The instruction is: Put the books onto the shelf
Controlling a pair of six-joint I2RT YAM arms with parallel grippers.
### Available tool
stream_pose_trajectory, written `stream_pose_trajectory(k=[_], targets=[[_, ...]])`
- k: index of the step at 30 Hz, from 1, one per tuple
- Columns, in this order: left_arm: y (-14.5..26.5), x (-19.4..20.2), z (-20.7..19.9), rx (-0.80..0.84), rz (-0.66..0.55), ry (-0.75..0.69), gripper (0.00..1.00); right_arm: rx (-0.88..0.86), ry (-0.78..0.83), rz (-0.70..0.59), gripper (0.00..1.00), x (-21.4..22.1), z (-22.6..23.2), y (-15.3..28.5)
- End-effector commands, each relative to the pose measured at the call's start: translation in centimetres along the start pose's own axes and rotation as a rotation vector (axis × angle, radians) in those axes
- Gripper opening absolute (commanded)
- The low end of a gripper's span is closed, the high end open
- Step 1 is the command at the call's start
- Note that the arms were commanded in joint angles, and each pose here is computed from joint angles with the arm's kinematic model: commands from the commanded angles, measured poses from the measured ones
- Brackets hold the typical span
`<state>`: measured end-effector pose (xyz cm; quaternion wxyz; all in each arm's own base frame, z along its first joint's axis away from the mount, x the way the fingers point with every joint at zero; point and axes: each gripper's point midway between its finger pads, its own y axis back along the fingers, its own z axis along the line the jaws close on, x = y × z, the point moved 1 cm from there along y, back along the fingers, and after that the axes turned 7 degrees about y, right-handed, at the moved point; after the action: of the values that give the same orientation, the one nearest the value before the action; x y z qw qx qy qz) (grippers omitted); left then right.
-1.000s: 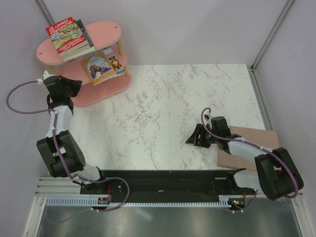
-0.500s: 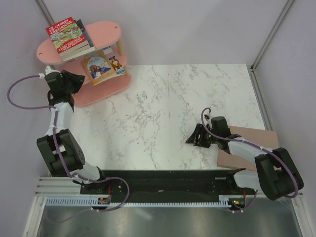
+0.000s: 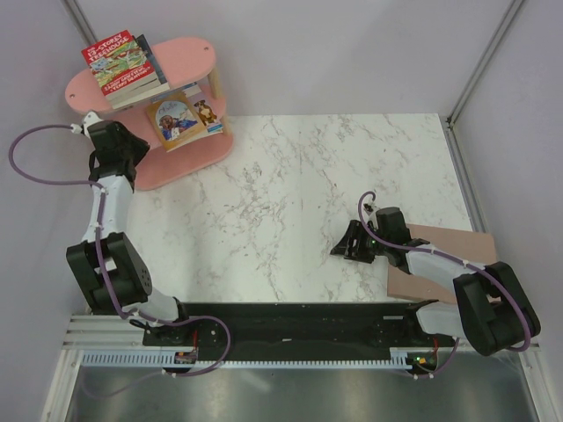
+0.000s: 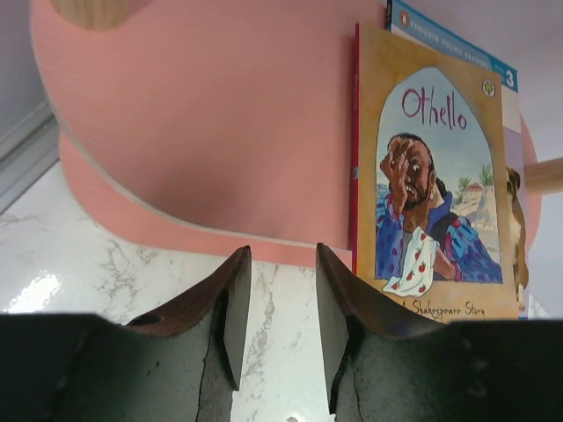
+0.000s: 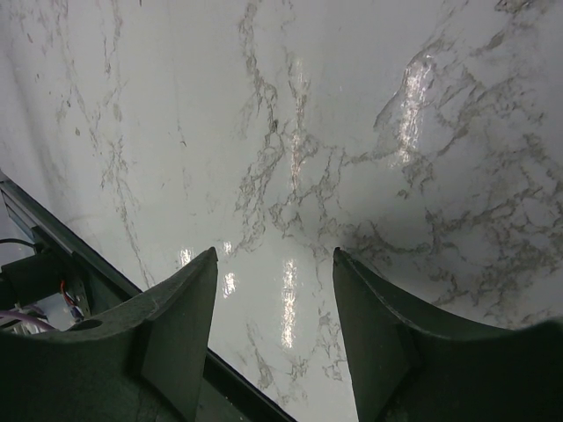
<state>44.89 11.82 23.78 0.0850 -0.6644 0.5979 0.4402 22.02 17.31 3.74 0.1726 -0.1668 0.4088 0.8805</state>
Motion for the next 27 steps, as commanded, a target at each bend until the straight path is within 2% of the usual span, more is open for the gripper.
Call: stream_pose_trajectory(k=[1, 18, 27], targets=[[0.9, -3.0, -0.4, -0.054, -0.095, -0.075, 0.45, 0.058, -0.015, 0.047, 0.64, 1.8, -1.7, -0.3], [-1.2, -0.4, -2.2, -0.039, -0.034, -0.138, 0.45, 0.056, -0.014, 0.046, 0.64, 1.9, -1.7, -0.3], [-2.2, 1.6, -1.8, -0.096, -0.003, -0.218, 0.45, 0.057, -0.014, 0.046, 0.64, 1.9, -1.8, -0.3]])
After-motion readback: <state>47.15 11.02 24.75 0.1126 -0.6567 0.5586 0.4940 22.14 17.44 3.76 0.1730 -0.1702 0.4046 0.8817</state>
